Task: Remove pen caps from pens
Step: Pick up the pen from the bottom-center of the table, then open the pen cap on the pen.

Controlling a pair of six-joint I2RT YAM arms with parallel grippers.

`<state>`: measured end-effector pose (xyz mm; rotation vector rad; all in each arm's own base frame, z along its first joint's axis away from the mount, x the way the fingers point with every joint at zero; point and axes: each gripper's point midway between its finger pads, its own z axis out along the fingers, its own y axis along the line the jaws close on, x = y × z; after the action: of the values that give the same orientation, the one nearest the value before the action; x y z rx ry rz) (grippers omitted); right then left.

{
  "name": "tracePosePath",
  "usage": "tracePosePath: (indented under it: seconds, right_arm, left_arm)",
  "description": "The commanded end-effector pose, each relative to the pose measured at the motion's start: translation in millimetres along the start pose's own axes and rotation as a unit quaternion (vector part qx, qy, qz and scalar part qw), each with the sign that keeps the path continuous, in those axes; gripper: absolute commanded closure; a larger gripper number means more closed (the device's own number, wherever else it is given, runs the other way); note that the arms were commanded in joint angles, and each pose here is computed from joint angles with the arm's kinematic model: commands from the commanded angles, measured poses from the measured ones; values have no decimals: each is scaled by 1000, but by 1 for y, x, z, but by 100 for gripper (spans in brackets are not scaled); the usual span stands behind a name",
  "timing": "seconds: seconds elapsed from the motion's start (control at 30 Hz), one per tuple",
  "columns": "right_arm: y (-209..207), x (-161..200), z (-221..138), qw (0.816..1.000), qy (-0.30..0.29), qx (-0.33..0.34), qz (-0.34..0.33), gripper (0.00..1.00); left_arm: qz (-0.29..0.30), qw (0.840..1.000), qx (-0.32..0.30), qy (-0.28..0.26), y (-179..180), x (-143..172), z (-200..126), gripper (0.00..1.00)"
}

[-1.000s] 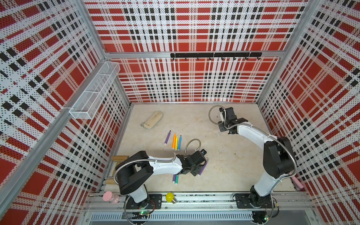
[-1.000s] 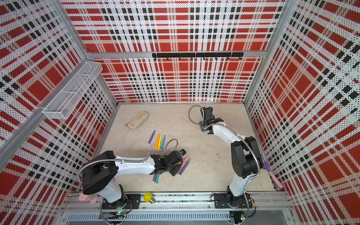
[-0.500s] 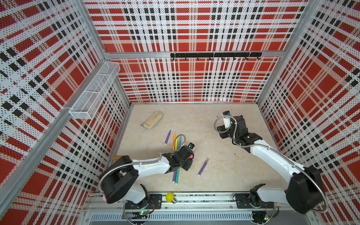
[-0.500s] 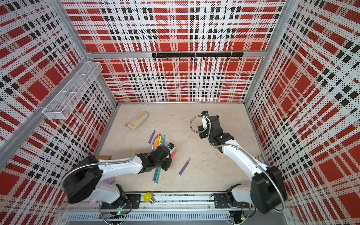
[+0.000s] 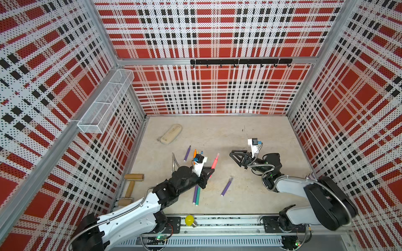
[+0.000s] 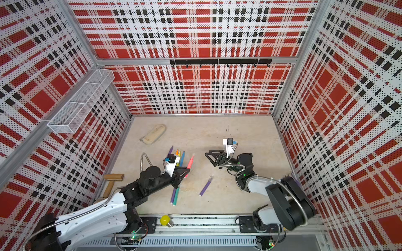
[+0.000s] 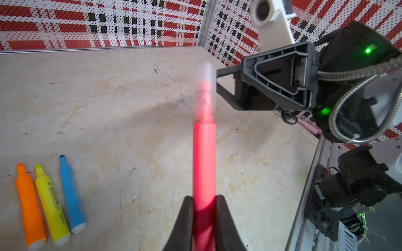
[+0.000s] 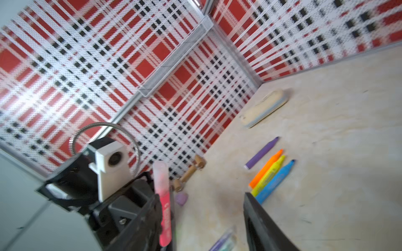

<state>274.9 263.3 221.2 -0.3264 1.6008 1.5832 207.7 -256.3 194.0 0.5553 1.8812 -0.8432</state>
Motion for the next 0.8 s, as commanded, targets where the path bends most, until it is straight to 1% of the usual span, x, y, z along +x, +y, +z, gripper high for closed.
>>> tracePosePath:
  seconds: [0.0,0.13,0.3,0.37,0.47,0.63,0.77]
  right_arm:
    - [59,-5,10,990,-7,-136,-23,32]
    - [58,10,28,989,9,-145,-10,30]
    - [54,12,32,990,6,-139,-10,30]
    - [55,12,32,990,5,-138,-13,31]
    - [52,14,37,992,14,-121,-25,41]
    - [49,21,43,994,31,-98,-43,68]
    - [49,22,43,994,32,-93,-48,79]
  left_arm:
    - [-6,1000,15,-5,-6,0,2,92]
    - [-2,1000,23,-4,-14,-2,5,92]
    - [0,1000,27,1,-18,0,7,92]
    - [0,1000,27,2,-18,2,7,92]
    - [0,1000,31,-2,-20,1,7,92]
    - [1,999,36,-4,-22,-1,7,92]
    - [3,999,42,2,-26,1,9,92]
